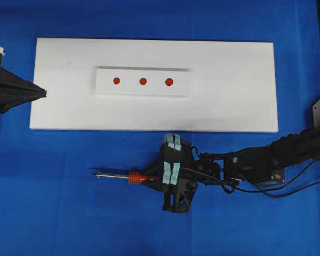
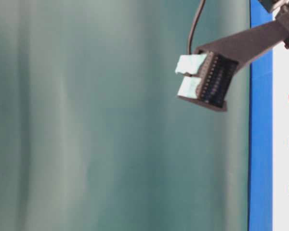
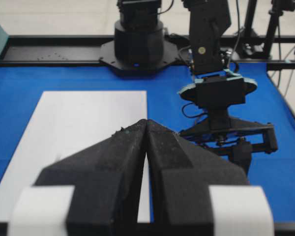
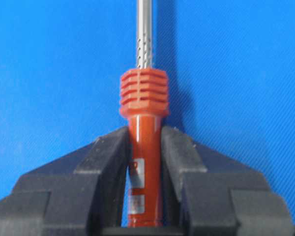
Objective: Touch the tip of the soldering iron to the mark.
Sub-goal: 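Lift the soldering iron and carry it over the dotted strip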
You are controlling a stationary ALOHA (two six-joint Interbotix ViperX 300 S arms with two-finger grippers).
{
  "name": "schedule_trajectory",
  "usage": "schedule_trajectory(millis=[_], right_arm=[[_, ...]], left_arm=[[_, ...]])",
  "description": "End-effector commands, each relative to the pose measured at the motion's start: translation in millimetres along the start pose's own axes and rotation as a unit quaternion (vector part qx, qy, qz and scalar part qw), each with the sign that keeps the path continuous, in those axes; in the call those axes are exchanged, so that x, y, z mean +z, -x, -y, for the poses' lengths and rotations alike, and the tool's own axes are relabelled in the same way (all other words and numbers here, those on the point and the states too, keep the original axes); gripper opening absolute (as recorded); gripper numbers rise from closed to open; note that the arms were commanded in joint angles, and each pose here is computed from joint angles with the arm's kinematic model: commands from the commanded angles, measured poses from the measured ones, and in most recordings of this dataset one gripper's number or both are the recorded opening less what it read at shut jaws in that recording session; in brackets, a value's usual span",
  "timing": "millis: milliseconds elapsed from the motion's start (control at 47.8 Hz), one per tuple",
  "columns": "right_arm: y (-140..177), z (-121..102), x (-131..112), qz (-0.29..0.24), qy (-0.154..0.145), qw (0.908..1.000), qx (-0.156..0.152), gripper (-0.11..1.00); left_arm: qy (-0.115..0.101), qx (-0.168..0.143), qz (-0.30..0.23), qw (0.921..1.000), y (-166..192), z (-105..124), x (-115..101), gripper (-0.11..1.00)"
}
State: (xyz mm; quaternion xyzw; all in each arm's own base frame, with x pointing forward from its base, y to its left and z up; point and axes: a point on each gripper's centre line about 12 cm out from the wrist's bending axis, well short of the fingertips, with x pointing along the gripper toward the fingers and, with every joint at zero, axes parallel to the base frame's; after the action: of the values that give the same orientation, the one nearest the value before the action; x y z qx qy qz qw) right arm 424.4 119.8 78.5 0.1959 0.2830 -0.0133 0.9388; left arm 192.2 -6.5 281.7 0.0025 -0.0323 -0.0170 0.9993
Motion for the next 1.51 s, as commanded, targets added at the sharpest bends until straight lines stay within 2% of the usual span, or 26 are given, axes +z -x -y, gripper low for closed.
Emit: schedule_trajectory(millis=[0, 230, 356, 440, 586, 733, 963, 1068, 1319, 1487], right_arm=[[2, -9, 9, 0.011, 0.003, 0.9999, 0.012, 0.06], [2, -8, 10, 0.011, 0.003, 0.9999, 0.011, 0.06], [10, -9, 18, -0.002, 0.001, 0.9999, 0.012, 0.06], [22, -10, 32, -0.014, 0.002, 0.9998, 0.016, 0.06], [49, -15, 62, -0.017, 0.036, 0.9987, 0.032, 0.06], [77, -21, 92, -0.011, 0.057, 0.9972, 0.048, 0.06], [119, -32, 123, 0.002, 0.079, 0.9941, 0.075, 0.06], [130, -35, 131, 0.01, 0.087, 0.9929, 0.081, 0.06], [130, -35, 131, 0.01, 0.093, 0.9923, 0.081, 0.06], [129, -23, 136, 0.011, 0.1, 0.9928, 0.065, 0.06]], left_arm=[[-0.001, 0.001, 0.006, 1.0, -1, -1, 4, 0.0], [-0.001, 0.001, 0.007, 1.0, -1, -1, 4, 0.0], [-0.001, 0.001, 0.007, 1.0, -1, -1, 4, 0.0], [-0.001, 0.001, 0.005, 1.0, -1, -1, 4, 0.0], [0.0, 0.001, 0.007, 1.0, -1, -1, 4, 0.0], [0.0, 0.001, 0.006, 1.0, -1, -1, 4, 0.0], [0.0, 0.001, 0.007, 1.0, -1, -1, 4, 0.0], [0.001, 0.001, 0.006, 1.0, -1, -1, 4, 0.0], [0.004, 0.001, 0.007, 1.0, -1, -1, 4, 0.0], [0.004, 0.001, 0.007, 1.0, -1, -1, 4, 0.0]])
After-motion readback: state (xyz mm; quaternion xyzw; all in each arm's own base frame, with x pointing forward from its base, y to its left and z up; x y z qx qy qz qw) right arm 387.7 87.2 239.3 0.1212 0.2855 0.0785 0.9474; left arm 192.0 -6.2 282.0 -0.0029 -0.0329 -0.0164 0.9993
